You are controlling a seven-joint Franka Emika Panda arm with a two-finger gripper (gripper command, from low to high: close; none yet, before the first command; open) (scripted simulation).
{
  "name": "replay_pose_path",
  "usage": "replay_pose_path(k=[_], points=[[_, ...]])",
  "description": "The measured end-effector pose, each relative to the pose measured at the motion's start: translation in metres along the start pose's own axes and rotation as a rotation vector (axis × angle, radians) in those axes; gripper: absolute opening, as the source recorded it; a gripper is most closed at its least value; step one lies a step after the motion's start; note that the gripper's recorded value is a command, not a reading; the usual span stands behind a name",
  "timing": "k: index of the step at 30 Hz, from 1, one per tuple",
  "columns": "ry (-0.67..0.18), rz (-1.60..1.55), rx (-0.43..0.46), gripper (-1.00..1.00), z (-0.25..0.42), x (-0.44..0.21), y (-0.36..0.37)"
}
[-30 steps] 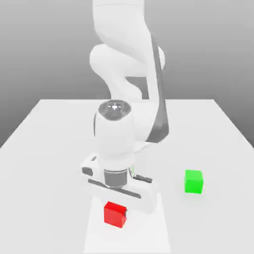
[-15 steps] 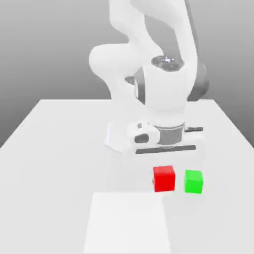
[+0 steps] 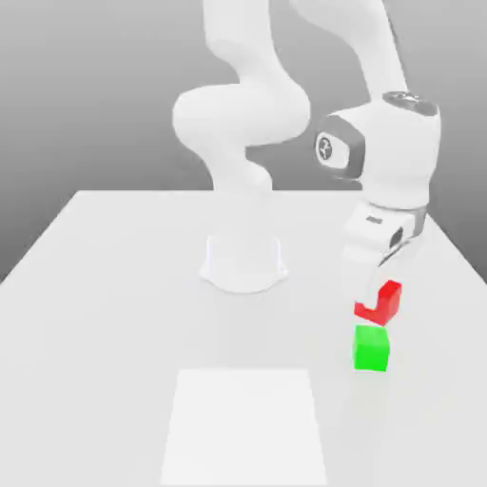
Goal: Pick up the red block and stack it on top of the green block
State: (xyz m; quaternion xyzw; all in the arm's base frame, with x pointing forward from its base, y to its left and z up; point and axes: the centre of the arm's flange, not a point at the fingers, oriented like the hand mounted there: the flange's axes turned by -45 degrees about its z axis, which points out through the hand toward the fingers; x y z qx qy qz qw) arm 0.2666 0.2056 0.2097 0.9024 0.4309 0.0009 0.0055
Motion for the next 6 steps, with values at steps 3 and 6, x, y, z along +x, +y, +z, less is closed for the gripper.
replay_pose_path(k=[3, 6], points=[[0.001, -0.002, 0.005, -1.00, 0.022, -0.002, -0.002], [0.002, -0.005, 0.008, 1.00, 0.027, -0.002, -0.004]])
